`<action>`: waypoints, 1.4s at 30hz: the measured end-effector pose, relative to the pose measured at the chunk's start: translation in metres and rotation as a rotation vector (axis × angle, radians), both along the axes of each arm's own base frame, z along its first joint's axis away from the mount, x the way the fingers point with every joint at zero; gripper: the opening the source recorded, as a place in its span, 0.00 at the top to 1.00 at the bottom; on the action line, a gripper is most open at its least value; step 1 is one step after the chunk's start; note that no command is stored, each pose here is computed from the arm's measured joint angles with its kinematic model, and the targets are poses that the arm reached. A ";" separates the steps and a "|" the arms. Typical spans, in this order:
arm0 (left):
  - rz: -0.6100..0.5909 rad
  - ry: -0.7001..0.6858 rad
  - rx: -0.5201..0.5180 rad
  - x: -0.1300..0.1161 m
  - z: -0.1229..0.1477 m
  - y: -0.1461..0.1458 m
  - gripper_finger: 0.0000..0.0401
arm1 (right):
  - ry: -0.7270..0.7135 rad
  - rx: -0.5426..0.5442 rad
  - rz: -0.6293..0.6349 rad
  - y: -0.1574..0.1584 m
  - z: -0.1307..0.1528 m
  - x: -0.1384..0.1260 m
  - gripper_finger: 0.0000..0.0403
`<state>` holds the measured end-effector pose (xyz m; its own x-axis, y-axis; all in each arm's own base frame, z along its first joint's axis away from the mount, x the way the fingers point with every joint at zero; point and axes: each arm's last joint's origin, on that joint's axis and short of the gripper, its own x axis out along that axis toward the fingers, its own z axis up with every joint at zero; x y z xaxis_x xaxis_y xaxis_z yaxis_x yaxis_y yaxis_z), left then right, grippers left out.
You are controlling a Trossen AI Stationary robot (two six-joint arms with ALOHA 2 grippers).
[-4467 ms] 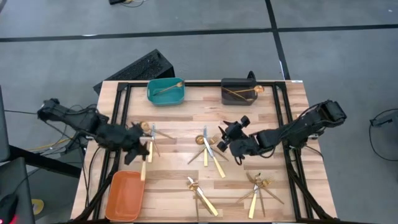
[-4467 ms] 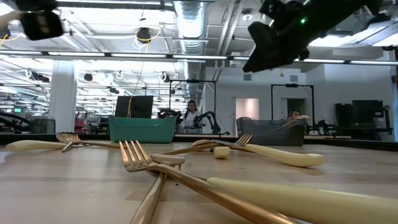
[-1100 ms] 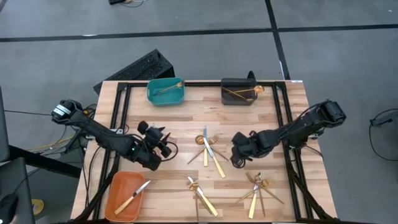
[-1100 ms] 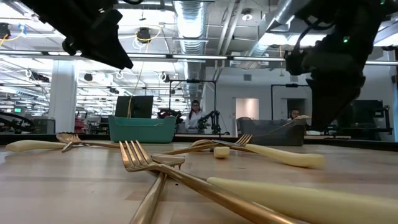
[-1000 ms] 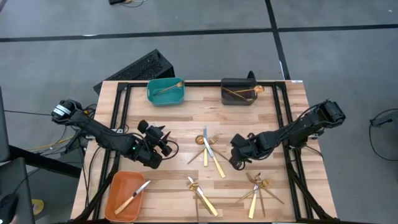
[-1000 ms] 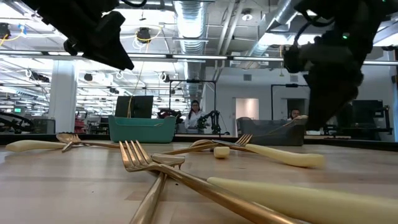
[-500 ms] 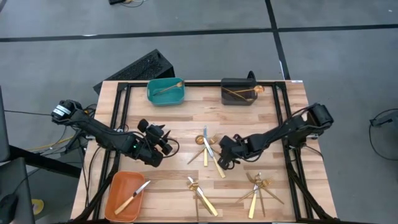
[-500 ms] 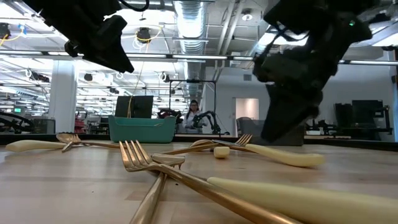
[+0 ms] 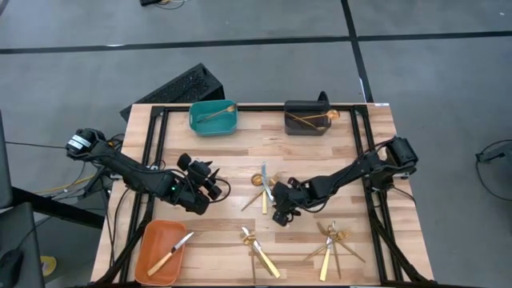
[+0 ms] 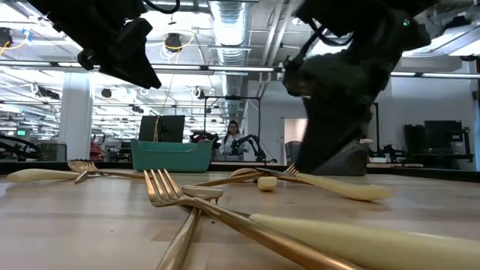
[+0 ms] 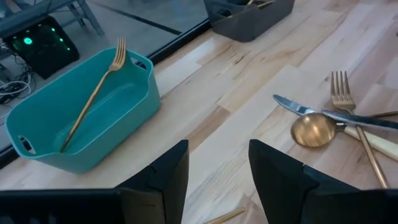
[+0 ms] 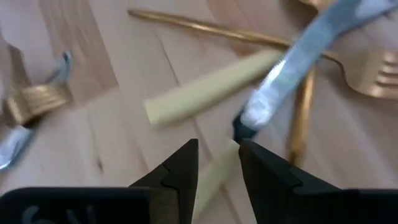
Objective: Sort silverware by color (type)
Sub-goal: Put the yellow table knife into the orange bin
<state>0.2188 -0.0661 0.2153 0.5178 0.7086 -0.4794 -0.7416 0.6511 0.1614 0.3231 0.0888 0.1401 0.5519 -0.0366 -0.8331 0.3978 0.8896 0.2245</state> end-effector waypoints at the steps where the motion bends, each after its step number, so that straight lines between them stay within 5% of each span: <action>1: 0.000 0.001 0.000 0.000 0.000 0.000 0.61 | 0.009 0.015 0.003 -0.001 -0.003 0.001 0.63; 10: -0.007 0.009 -0.019 0.000 -0.001 0.000 0.61 | 0.047 0.019 -0.012 -0.012 -0.009 0.003 0.64; 17: -0.006 0.009 -0.019 0.000 -0.001 0.000 0.61 | 0.062 -0.003 -0.008 -0.018 -0.009 0.003 0.83; 23: -0.005 -0.001 -0.023 0.000 0.000 -0.001 0.61 | 0.008 -0.078 -0.002 -0.021 0.006 0.000 0.83; 34: -0.032 0.010 -0.007 0.003 0.001 -0.001 0.61 | -0.334 -0.223 -0.005 -0.030 0.090 -0.036 0.83; 42: -0.247 -0.021 0.119 0.024 0.012 -0.011 0.61 | -0.747 -0.050 0.427 -0.023 0.094 -0.058 0.83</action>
<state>0.2427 -0.0770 0.2268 0.6906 0.6106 -0.3877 -0.5668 0.7898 0.2343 0.2651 0.0658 0.2344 0.9296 0.2719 -0.2487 -0.2096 0.9453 0.2501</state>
